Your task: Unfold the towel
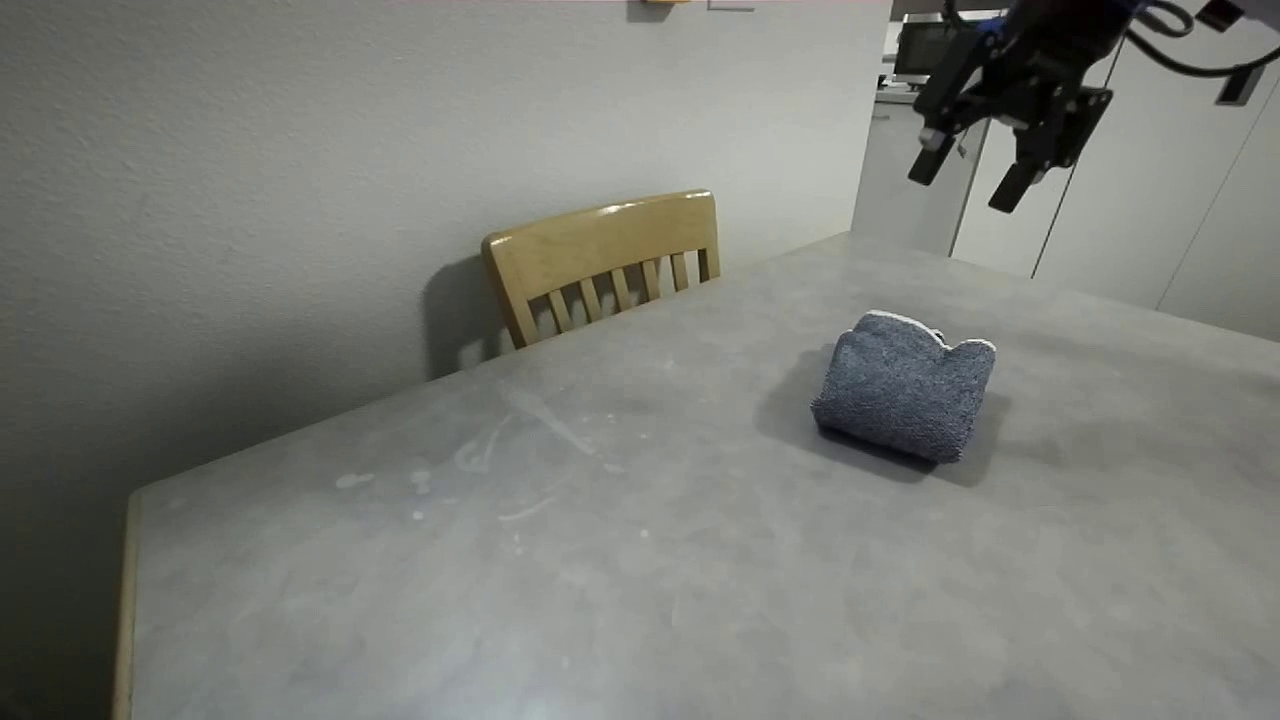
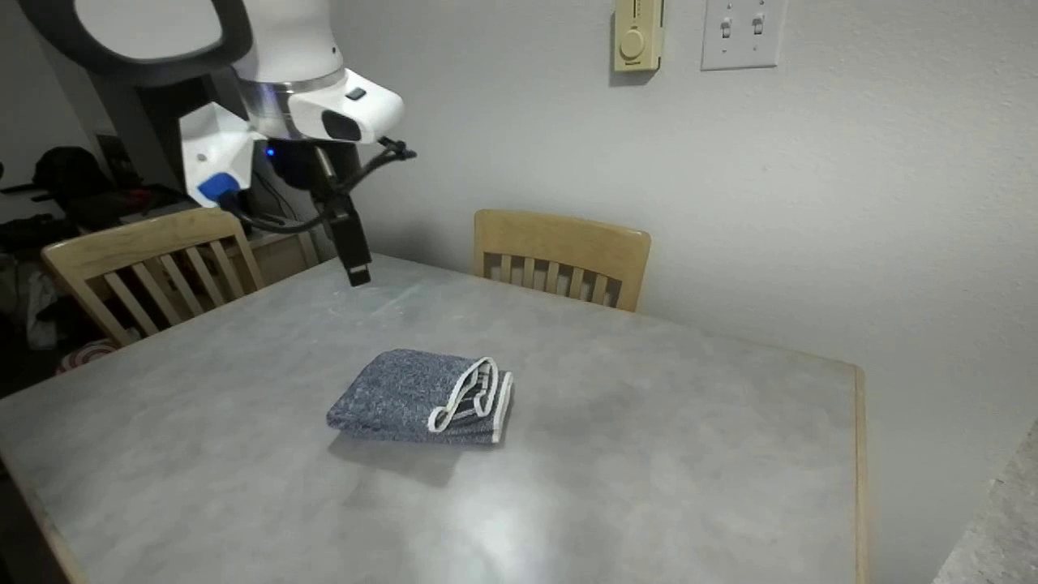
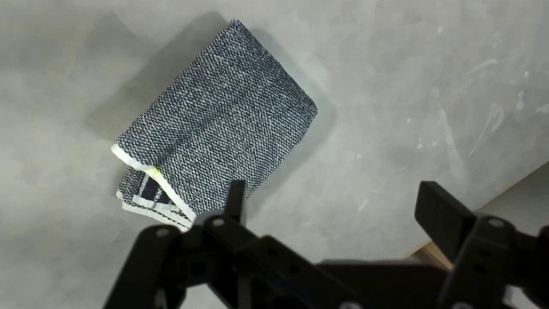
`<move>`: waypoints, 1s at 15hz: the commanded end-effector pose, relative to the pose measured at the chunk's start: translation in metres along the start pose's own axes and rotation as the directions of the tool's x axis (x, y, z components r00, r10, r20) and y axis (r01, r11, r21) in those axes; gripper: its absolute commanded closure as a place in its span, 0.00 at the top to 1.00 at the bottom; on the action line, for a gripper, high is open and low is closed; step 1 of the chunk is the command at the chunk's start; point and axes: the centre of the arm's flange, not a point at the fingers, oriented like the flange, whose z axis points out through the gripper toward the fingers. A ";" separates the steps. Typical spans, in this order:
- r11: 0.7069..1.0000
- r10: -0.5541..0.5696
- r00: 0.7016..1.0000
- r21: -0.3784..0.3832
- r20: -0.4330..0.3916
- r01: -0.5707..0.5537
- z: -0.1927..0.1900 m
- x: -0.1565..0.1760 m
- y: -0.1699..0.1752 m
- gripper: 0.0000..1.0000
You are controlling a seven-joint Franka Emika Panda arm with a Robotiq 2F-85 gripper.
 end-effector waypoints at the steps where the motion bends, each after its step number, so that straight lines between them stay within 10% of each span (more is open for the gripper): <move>1: 0.997 0.071 0.996 -0.002 0.052 -0.071 0.032 0.041 0.021 1.00; 5: 0.999 0.019 0.983 -0.035 0.183 -0.013 0.062 0.060 0.061 1.00; 15: 0.982 -0.103 0.974 -0.137 0.203 0.132 0.078 0.054 0.055 1.00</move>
